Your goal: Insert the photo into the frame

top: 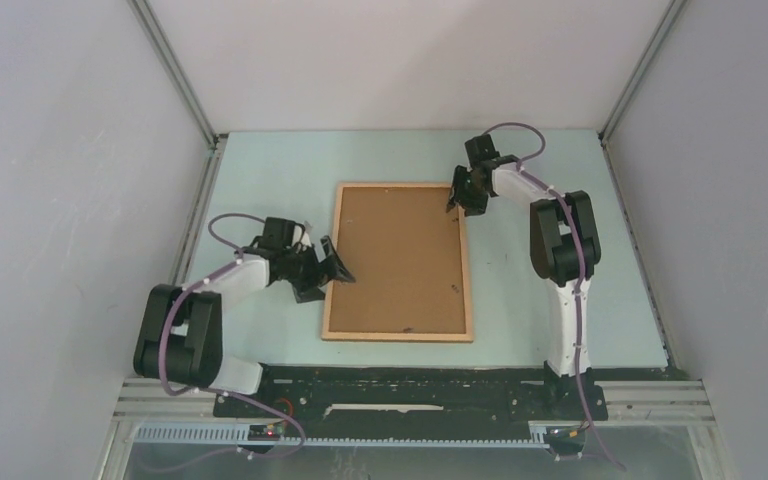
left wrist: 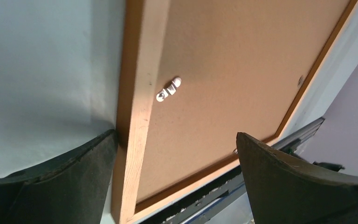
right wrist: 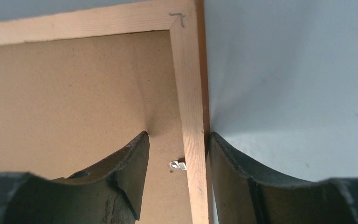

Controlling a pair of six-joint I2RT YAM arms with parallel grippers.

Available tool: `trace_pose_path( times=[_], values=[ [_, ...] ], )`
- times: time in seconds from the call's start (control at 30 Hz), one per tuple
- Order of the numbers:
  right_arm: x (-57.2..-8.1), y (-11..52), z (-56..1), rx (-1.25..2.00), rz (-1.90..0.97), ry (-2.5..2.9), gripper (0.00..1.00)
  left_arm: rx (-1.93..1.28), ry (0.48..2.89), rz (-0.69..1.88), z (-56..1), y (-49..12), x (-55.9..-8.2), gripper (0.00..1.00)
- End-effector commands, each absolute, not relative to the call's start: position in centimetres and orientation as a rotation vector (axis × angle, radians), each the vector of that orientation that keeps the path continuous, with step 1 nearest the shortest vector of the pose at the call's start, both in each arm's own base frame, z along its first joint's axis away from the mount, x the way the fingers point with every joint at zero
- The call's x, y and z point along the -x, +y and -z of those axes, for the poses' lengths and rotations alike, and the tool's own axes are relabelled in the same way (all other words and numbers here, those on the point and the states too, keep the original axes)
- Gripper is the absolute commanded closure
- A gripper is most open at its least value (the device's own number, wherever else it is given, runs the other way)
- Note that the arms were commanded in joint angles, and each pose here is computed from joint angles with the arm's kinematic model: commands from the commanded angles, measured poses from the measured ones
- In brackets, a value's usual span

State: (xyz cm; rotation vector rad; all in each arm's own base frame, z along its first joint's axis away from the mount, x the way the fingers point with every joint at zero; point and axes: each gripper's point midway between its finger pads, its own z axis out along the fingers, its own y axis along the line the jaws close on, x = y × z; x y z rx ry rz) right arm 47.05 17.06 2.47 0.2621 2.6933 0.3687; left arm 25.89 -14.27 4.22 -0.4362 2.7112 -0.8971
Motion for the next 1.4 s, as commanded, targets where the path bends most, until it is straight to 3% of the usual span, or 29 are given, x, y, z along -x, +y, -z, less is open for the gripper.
trace_pose_path(
  times=[0.0,0.13,0.33,0.47,0.8,1.1,1.37],
  values=[
    [-48.9,21.5,-3.3,-0.160,-0.547,2.651,0.42,0.440,2.699,0.928,-5.2,-16.7,-23.2,0.00],
    [-50.3,22.2,-4.5,-0.143,-0.572,2.639,0.40,0.404,2.631,0.926,-7.3,-16.5,-22.3,0.00],
    [-50.3,16.3,-9.7,-0.214,-0.356,2.611,0.30,0.307,2.556,0.838,-11.3,-15.3,-22.6,0.00],
    [-45.0,14.2,-10.1,-0.194,-0.293,2.664,0.27,0.269,2.528,0.778,-13.0,-13.8,-23.7,0.00],
    [-31.6,14.5,-6.8,-0.020,-0.225,2.742,0.32,0.139,2.552,0.836,-13.5,-14.2,-28.7,0.00],
    [-28.0,17.0,-4.5,0.063,-0.257,2.768,0.30,0.144,2.630,0.843,-10.7,-14.7,-30.7,0.00],
    [-28.2,16.2,-3.3,0.028,-0.118,2.758,0.29,0.151,2.632,0.937,-9.3,-15.7,-29.9,0.00]
  ],
)
